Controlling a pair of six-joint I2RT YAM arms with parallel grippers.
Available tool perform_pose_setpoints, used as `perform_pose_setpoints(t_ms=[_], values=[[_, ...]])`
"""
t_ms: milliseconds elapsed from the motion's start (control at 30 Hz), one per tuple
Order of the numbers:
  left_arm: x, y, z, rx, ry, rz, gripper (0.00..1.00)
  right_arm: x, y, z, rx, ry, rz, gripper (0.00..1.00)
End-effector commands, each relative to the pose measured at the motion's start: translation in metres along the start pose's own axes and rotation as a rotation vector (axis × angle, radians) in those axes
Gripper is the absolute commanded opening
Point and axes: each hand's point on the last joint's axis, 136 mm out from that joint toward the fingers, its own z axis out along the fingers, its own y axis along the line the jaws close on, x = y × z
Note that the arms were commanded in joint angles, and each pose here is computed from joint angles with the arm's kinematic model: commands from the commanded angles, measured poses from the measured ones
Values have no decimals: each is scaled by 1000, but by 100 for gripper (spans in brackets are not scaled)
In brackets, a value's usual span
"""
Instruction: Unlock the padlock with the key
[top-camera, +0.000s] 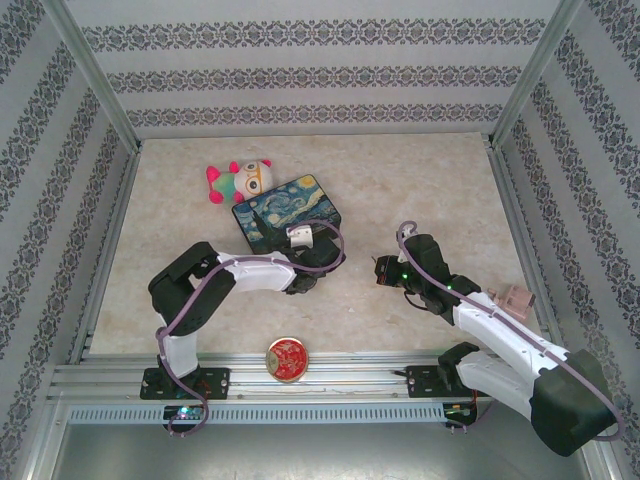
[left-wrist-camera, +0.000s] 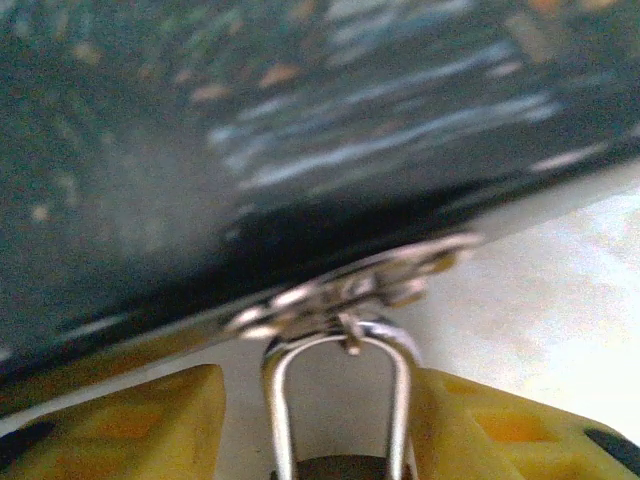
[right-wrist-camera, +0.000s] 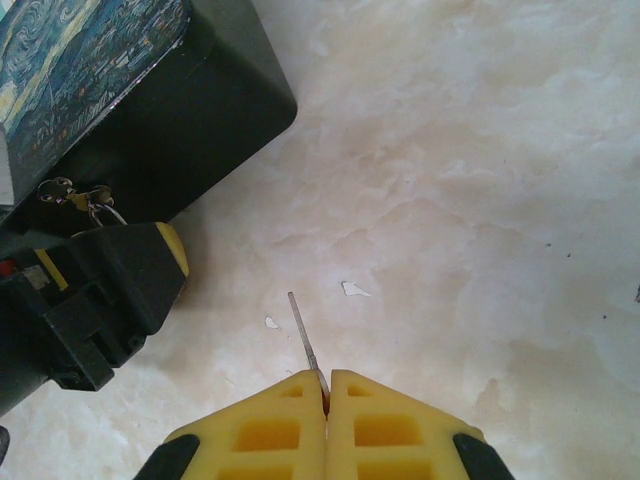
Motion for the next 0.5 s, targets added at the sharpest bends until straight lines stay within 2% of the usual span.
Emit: perform_pose_setpoints(t_ms=[0,467], values=[[0,16,4,-74,-4,-30,47,-10,10,-1,-17,-35,-36,0],[-1,8,13,-46,-2,-8,46,-9,13,4,-19,-20,-44,0]])
